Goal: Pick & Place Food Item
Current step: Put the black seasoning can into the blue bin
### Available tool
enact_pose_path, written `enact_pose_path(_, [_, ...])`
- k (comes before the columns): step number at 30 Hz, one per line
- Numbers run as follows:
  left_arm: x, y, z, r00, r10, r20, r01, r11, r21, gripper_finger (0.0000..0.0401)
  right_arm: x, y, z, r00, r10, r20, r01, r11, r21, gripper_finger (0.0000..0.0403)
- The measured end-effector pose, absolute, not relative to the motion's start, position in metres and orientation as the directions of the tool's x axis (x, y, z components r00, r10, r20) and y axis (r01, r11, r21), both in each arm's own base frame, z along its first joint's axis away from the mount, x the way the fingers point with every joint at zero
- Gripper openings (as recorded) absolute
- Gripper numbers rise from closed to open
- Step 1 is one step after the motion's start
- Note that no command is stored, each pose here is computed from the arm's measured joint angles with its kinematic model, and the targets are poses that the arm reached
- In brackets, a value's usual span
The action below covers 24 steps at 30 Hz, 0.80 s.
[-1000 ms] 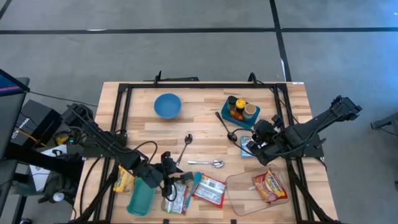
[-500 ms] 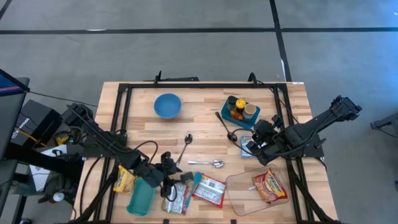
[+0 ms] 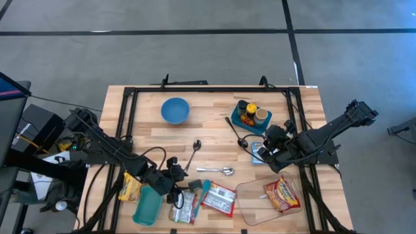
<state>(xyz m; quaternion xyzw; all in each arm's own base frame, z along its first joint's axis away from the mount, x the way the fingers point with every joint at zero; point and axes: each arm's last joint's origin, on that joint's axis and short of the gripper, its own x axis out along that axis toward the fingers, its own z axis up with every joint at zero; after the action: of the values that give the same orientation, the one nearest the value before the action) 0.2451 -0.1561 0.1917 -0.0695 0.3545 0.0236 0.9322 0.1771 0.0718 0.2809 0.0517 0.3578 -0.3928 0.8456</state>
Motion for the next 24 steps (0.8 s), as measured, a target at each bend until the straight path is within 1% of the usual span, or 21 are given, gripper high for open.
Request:
enact_pose_path(16, [0.253,-0.161,0.181,0.753,-0.007,-0.658,-0.095,0.988,-0.119,0.0246,0.177,0.072,0.281,0.435,-0.627,-0.646,0.702,0.686,-0.193,0.0118])
enact_pose_path(24, [0.259,-0.165,0.166,0.743,-0.001,-0.669,-0.097,0.989,-0.108,0.0246,0.177,0.072,0.281,0.435,-0.627,-0.646,0.702,0.686,-0.193,0.0118])
